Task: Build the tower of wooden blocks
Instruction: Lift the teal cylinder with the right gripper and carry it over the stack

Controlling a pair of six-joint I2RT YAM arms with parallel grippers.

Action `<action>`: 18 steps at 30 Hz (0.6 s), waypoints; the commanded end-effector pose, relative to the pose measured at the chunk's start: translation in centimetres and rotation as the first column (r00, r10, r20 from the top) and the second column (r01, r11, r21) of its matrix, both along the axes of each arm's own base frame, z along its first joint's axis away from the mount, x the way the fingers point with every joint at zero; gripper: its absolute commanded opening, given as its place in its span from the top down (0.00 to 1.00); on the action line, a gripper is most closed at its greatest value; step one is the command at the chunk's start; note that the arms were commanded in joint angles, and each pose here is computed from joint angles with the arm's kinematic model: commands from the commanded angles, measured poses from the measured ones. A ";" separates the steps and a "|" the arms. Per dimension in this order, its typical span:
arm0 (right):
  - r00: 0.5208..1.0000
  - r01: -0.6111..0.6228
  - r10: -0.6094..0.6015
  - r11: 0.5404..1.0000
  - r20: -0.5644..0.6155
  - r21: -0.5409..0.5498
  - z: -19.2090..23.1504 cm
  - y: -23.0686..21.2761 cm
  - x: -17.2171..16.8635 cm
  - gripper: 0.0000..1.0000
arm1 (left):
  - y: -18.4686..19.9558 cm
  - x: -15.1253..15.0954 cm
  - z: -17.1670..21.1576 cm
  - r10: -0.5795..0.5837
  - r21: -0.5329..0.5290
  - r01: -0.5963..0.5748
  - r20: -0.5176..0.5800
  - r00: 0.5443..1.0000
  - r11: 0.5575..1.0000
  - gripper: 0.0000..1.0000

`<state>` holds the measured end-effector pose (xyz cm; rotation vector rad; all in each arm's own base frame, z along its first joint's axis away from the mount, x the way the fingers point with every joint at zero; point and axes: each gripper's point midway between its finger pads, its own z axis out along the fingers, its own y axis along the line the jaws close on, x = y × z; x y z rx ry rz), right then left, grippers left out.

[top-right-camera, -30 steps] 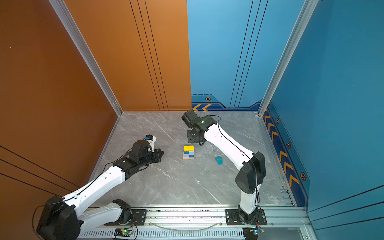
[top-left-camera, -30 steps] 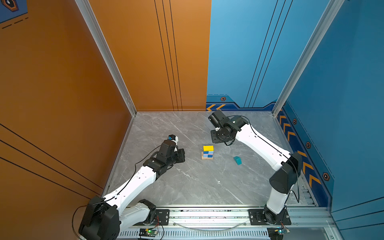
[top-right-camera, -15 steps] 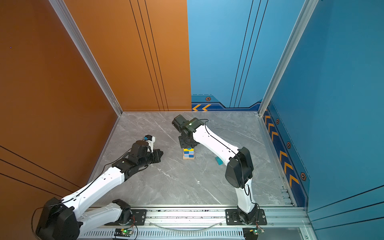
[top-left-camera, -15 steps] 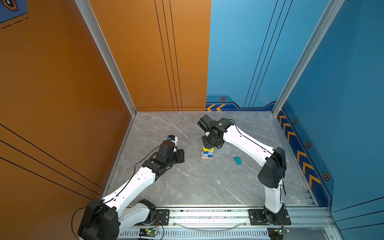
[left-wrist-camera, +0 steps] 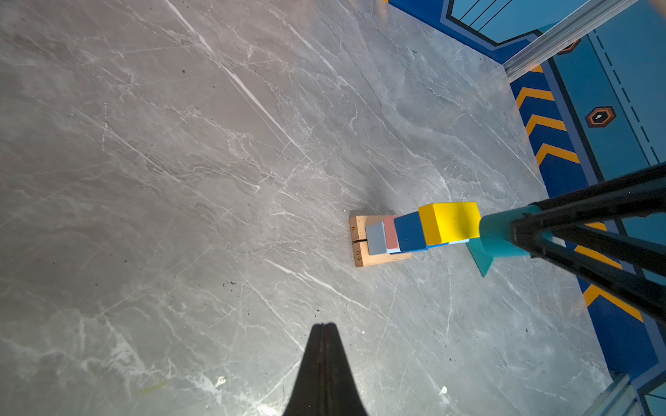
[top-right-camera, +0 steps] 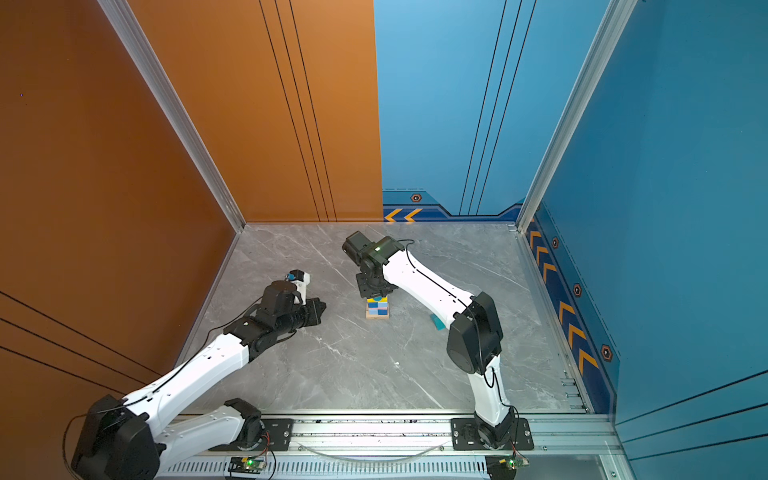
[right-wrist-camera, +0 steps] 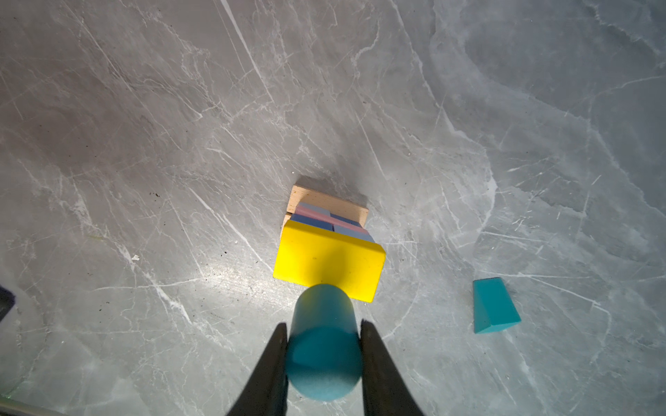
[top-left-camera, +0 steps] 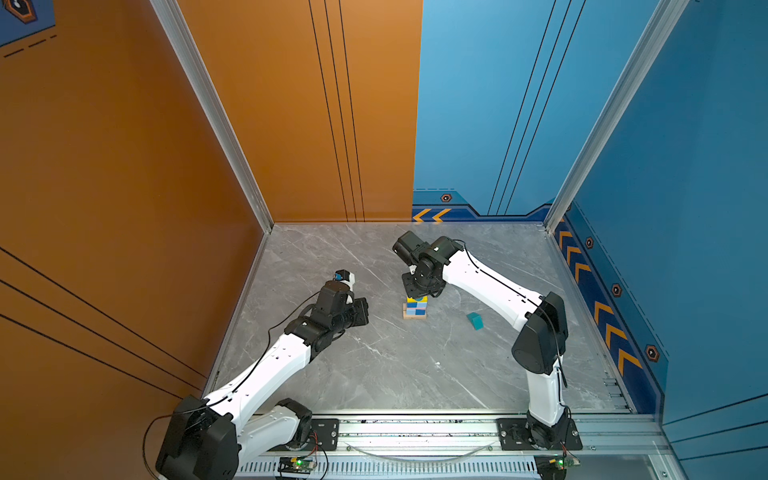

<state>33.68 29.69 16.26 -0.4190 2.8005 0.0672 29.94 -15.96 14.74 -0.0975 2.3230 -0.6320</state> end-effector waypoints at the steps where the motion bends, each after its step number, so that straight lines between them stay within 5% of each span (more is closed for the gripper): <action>1: 1.000 -0.020 0.020 1.000 -0.004 -0.008 0.1 0.3 0.0 0.82 | 0.3 -0.4 -0.3 -0.015 0.007 0.015 -0.006 1.000 1.000 1.00; 18: 1.000 -0.002 0.002 1.000 -0.007 -0.016 -0.5 0.0 0.9 0.82 | 0.2 -0.3 -0.4 -0.017 0.004 0.017 -0.010 1.000 1.000 1.00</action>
